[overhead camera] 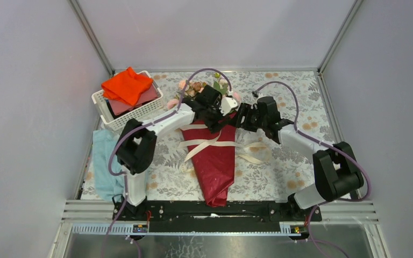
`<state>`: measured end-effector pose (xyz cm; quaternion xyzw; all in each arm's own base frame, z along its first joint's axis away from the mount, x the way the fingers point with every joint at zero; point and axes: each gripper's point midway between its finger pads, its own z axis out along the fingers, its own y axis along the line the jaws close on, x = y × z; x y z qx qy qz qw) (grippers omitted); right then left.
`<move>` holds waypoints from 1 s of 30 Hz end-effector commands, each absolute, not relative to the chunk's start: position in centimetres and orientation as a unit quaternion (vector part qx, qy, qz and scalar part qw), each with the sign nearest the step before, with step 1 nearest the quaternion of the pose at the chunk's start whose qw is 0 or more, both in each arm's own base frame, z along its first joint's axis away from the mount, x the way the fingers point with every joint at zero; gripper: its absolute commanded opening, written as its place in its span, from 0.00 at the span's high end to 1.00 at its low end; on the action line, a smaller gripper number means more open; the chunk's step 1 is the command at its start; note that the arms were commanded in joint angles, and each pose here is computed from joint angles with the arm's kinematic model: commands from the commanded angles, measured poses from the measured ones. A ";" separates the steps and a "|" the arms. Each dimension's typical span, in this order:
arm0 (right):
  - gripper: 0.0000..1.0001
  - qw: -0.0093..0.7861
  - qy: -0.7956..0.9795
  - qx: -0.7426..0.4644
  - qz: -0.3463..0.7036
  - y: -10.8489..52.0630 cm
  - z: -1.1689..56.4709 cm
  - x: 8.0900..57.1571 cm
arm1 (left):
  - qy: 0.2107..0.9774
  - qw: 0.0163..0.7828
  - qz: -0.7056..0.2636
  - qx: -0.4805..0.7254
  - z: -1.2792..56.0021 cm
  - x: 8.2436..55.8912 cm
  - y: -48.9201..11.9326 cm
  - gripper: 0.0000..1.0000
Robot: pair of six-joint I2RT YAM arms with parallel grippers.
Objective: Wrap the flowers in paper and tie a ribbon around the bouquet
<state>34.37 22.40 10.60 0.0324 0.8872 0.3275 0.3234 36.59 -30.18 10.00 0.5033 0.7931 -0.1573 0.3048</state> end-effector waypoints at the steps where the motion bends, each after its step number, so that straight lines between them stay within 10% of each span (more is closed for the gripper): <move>1: 0.34 0.344 0.879 0.022 0.330 22.1 12.0 33.5 | 0.786 0.374 -0.060 0.489 12.7 40.9 -30.5 0.02; 9: 0.56 0.318 0.854 0.010 0.412 24.1 13.0 30.3 | 0.744 0.410 -0.092 0.519 19.5 38.4 -26.6 0.02; 14: 0.57 0.304 0.846 0.007 0.438 25.6 12.9 30.1 | 0.656 0.303 -0.153 0.675 13.1 29.2 -26.9 0.20; 23: 0.63 0.280 0.852 -0.002 0.443 27.4 12.5 28.9 | 0.691 0.250 -0.144 0.663 6.9 30.7 -26.7 0.06; 30: 0.69 0.254 0.858 0.020 0.445 27.0 10.8 27.4 | 0.713 0.247 -0.115 0.646 4.6 31.6 -26.0 0.39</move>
